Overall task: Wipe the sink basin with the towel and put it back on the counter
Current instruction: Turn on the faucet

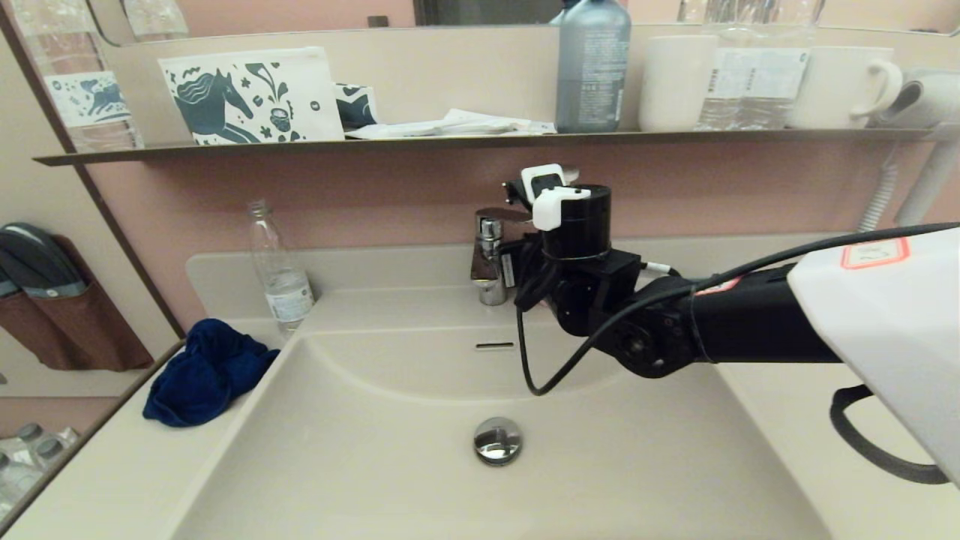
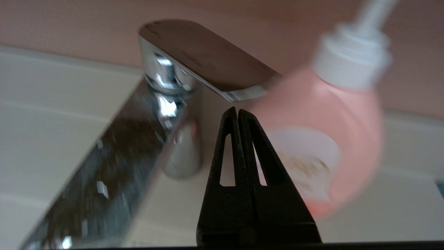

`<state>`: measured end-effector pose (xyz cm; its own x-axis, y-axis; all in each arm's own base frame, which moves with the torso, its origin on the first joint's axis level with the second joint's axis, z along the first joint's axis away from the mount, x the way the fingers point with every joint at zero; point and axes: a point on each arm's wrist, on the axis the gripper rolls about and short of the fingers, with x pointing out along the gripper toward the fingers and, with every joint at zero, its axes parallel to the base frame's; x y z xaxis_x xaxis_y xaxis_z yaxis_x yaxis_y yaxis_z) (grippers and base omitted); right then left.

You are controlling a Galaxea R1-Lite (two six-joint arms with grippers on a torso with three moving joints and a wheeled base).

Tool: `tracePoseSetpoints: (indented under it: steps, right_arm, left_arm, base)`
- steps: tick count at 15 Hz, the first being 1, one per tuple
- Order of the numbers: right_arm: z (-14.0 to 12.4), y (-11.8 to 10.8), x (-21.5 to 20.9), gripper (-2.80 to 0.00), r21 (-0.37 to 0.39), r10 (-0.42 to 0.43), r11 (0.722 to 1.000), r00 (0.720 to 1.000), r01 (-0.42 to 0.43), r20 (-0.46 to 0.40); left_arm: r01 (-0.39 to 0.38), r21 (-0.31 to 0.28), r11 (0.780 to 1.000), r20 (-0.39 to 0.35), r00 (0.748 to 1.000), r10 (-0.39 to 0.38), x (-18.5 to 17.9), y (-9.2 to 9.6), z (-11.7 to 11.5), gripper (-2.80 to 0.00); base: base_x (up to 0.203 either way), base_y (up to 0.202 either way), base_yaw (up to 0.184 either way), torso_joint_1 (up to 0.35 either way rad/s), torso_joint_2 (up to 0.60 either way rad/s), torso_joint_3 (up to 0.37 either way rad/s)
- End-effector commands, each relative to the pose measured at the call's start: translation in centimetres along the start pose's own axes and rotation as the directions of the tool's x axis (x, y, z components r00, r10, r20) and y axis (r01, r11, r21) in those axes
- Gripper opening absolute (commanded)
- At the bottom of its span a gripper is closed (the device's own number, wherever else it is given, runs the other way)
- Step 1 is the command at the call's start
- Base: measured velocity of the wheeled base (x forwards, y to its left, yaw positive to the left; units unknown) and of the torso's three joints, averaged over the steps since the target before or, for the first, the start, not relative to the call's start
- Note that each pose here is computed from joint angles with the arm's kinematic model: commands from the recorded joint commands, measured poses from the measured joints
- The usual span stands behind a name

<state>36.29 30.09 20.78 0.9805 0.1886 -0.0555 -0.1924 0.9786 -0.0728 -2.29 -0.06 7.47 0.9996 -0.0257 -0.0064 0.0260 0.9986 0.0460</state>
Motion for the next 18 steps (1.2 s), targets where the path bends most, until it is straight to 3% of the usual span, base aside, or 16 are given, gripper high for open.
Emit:
tracePoseSetpoints:
  steps: [1, 9, 14, 18]
  right_arm:
    - [-1.2, 1.2, 2.0, -2.80, -0.006, 0.011, 1.000, 1.000, -0.011, 0.018]
    - [2.5, 1.2, 1.5, -2.80, 0.055, 0.012, 0.998, 0.982, -0.023, 0.189]
    - [4.3, 0.7, 0.4, -2.80, 0.068, 0.004, 0.998, 0.976, -0.020, 0.219]
    - [3.5, 0.8, -0.7, -2.80, 0.044, 0.005, 0.999, 0.985, -0.013, 0.171]
  left_arm:
    - [0.000, 0.000, 1.000, -0.001, 1.000, 0.000, 0.0, 0.0, 0.0, -2.80]
    - [0.000, 0.000, 1.000, -0.001, 1.000, 0.000, 0.0, 0.0, 0.0, -2.80]
    - [0.000, 0.000, 1.000, -0.001, 1.000, 0.000, 0.0, 0.0, 0.0, -2.80]
    - [0.000, 0.000, 1.000, -0.001, 1.000, 0.000, 0.0, 0.0, 0.0, -2.80]
  base:
    - [0.000, 0.000, 0.000, 0.000, 0.00, 0.000]
    - [0.000, 0.000, 0.000, 0.000, 0.00, 0.000]
    - [0.000, 0.000, 0.000, 0.000, 0.00, 0.000]
    - [0.000, 0.000, 0.000, 0.000, 0.00, 0.000]
